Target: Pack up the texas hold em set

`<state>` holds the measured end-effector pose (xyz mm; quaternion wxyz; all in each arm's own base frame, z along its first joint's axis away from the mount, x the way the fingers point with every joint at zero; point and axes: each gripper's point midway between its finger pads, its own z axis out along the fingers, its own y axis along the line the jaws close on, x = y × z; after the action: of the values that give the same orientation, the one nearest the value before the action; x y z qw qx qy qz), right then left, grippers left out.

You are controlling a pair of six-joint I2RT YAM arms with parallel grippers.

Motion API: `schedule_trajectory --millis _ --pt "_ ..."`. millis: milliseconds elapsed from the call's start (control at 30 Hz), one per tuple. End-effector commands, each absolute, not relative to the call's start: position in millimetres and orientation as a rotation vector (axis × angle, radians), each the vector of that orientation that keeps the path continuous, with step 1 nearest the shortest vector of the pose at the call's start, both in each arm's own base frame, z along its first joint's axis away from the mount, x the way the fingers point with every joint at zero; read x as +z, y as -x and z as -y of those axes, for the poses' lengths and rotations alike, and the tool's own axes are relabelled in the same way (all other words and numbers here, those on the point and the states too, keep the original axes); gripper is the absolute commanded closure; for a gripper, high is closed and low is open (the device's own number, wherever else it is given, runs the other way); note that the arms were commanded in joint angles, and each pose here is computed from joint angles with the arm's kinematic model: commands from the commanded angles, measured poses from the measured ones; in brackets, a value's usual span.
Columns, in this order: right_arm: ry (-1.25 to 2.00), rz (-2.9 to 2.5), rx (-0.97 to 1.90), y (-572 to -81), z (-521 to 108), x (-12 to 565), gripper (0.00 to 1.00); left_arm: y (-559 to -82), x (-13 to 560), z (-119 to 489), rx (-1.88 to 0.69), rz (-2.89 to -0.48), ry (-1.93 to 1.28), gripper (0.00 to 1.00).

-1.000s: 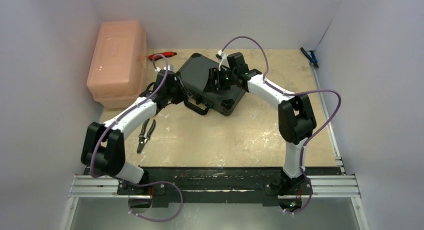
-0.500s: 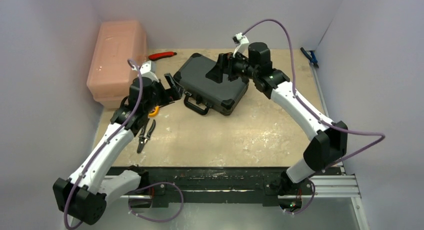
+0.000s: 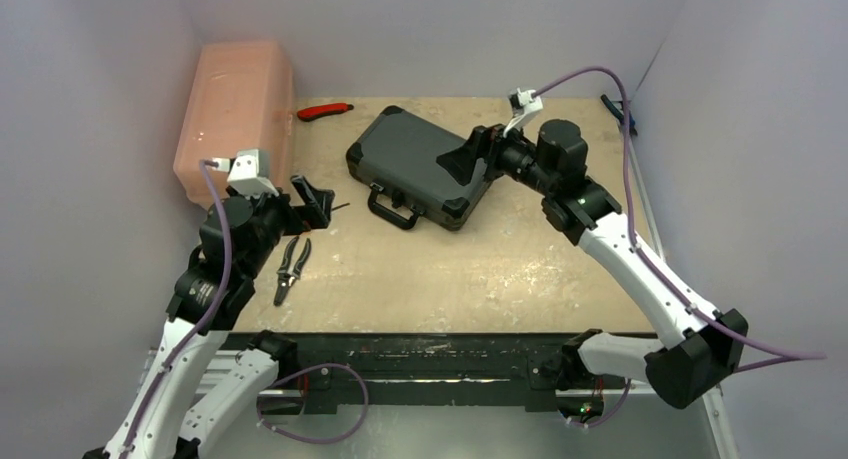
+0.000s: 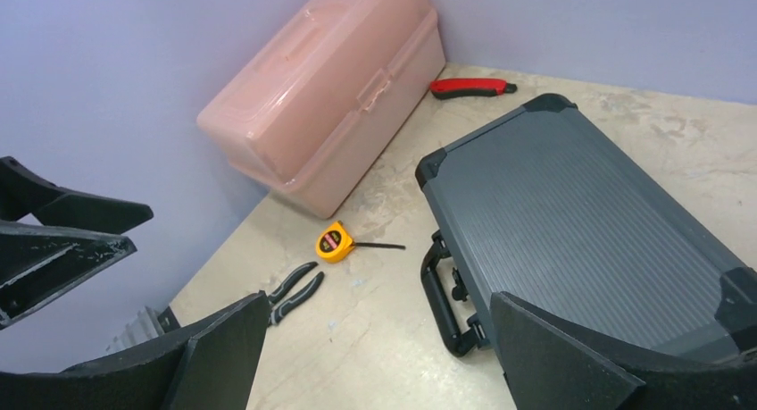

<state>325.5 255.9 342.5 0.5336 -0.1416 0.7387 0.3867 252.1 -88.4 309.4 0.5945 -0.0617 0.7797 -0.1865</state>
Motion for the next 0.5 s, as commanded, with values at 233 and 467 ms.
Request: schedule_trajectory --millis 233,467 --pt "0.221 -1.645 0.877 -302.3 -223.8 346.3 0.01 -219.7 272.5 45.6 -0.203 -1.853 0.127 0.0" --pt "0.2 -1.622 0.862 -292.7 -213.7 333.6 0.01 -212.5 271.0 37.5 -0.165 -1.847 0.118 0.0"
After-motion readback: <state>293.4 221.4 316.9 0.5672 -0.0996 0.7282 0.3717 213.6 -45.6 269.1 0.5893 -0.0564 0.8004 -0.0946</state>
